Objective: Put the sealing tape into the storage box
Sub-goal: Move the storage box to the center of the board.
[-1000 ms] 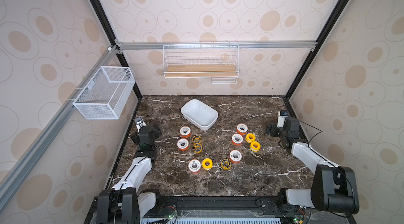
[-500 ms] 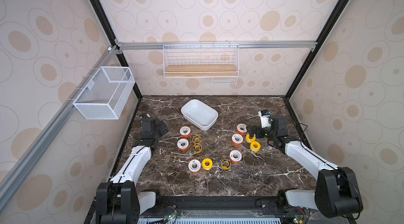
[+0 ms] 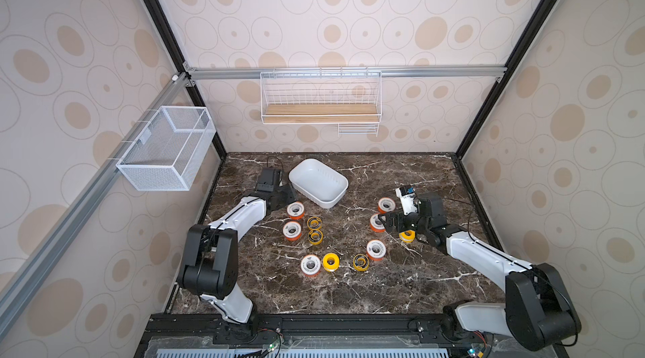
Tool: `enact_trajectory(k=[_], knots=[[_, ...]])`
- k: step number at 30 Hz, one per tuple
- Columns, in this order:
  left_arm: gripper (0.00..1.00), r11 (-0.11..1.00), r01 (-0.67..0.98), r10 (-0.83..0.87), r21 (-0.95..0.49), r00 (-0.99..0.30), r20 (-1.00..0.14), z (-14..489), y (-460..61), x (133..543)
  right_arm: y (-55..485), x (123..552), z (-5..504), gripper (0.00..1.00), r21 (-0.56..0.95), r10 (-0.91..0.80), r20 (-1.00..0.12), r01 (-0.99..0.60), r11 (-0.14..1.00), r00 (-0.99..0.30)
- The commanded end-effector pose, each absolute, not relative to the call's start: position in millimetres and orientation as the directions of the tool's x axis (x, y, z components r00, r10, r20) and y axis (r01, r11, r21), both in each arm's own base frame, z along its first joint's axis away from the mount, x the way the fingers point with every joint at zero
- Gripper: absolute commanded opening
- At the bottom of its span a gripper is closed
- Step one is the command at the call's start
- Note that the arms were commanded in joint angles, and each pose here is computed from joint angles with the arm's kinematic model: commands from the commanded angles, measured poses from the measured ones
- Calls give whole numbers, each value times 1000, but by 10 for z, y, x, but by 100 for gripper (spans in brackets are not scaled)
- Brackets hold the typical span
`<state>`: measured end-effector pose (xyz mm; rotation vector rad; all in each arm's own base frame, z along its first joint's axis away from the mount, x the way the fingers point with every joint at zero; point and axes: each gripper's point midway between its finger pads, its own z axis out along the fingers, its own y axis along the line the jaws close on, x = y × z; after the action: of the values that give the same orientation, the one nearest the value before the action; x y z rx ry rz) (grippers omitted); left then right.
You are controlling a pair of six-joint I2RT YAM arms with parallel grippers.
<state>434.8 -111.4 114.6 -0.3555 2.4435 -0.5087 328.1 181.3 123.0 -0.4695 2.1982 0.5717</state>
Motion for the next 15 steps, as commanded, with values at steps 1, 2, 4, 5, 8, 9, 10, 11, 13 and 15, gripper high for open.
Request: enact_trajectory(k=[1,2,4,5,8,9,10,11,13,15], knots=[[51,905,-111,-319,-411,-816,-482,1074,-1229,4428,1791,3290,1266,100,226,-140,-790,-495,839,-597],[49,905,-111,-317,-412,-821,-475,1041,-1260,4465,1791,3291,1263,100,226,-140,-789,-495,839,-598],[47,904,-108,-311,-413,-830,-463,986,-1299,4534,1794,3290,1260,100,227,-141,-788,-495,839,-599],[47,905,-106,-307,-412,-833,-460,979,-1321,4564,1794,3289,1254,100,227,-142,-787,-495,839,-601],[46,910,-98,-292,-404,-842,-453,944,-1376,4625,1791,3296,1246,100,224,-145,-784,-493,840,-603],[46,911,-99,-290,-401,-845,-450,924,-1381,4641,1793,3295,1239,100,225,-146,-782,-493,840,-606],[46,911,-99,-290,-401,-845,-449,913,-1386,4658,1790,3296,1228,100,225,-147,-780,-492,841,-609],[46,911,-99,-288,-400,-847,-446,900,-1400,4674,1797,3299,1228,100,226,-149,-779,-493,840,-609],[45,910,-98,-285,-402,-853,-437,864,-1426,4697,1801,3303,1216,100,229,-149,-776,-493,840,-613],[45,909,-97,-285,-405,-855,-434,851,-1446,4725,1808,3303,1198,100,232,-151,-771,-494,838,-619]])
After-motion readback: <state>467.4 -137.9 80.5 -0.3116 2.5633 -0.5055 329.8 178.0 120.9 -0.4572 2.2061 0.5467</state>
